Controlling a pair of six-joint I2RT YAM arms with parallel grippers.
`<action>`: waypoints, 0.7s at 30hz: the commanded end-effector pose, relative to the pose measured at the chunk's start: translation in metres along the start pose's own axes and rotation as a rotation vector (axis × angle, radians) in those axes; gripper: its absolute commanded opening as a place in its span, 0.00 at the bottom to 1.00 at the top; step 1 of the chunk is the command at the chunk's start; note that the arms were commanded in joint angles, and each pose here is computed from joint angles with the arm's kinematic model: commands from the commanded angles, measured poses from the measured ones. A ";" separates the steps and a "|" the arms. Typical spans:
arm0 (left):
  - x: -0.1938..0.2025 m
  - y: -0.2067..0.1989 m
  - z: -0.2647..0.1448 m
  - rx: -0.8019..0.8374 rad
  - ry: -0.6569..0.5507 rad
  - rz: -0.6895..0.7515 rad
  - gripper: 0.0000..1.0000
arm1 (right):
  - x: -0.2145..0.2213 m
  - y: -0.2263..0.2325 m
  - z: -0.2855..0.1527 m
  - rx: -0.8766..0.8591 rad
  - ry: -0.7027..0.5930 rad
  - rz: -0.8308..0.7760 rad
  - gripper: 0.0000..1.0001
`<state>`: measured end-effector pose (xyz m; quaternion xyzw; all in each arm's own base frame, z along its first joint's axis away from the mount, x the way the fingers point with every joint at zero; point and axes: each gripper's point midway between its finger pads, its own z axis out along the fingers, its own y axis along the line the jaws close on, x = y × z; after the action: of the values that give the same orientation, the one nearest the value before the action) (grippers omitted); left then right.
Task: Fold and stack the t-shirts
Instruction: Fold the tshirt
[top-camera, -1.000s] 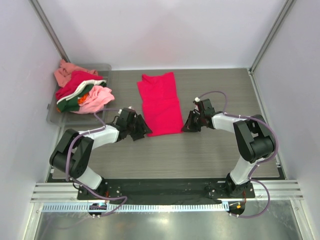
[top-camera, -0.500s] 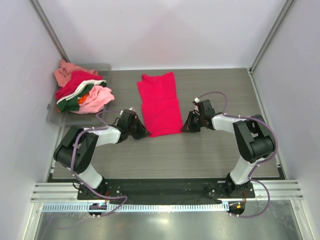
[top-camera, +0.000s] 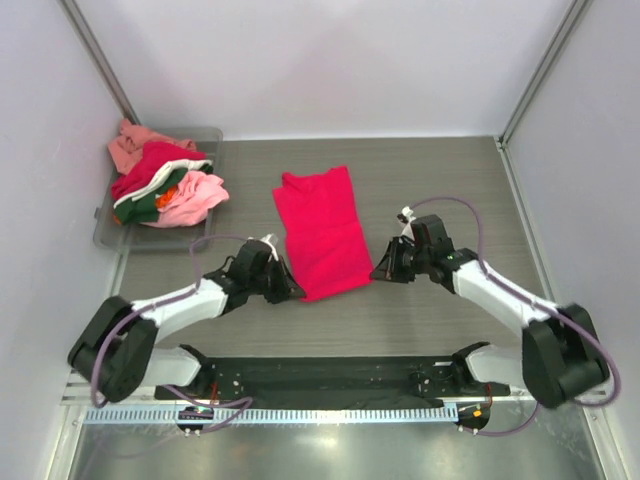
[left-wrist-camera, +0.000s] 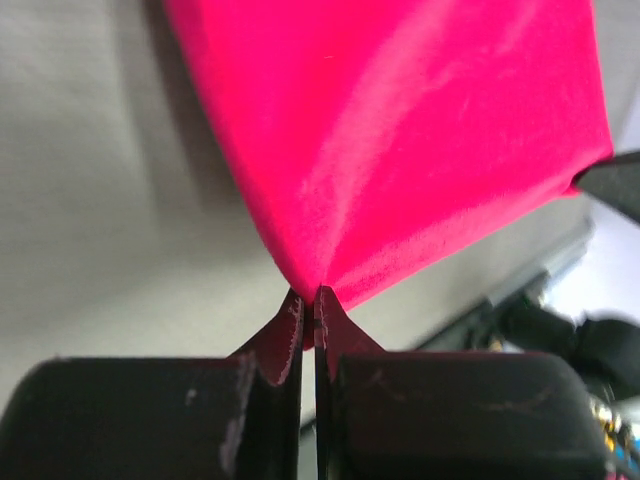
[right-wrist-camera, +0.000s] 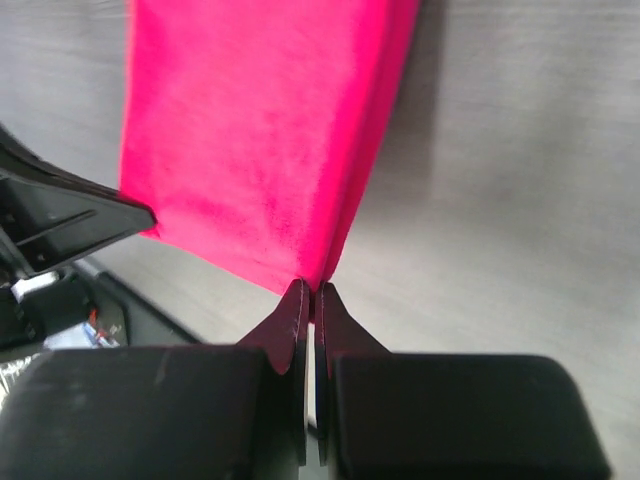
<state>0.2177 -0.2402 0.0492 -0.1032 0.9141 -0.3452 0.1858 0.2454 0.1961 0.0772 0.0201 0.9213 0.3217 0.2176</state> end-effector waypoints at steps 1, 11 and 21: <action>0.022 -0.015 -0.026 0.058 0.071 -0.004 0.00 | 0.010 0.010 -0.030 -0.001 -0.018 -0.001 0.01; -0.007 -0.082 -0.078 0.203 0.038 0.013 0.00 | -0.066 0.062 -0.090 0.010 -0.236 -0.096 0.01; -0.091 -0.089 -0.078 0.195 -0.059 -0.019 0.00 | -0.146 0.084 -0.060 0.045 -0.279 -0.106 0.01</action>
<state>0.2617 -0.2326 0.1731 -0.1202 0.8733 -0.4194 0.2170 0.3132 0.2021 0.2021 0.0207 0.9025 0.2898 0.3180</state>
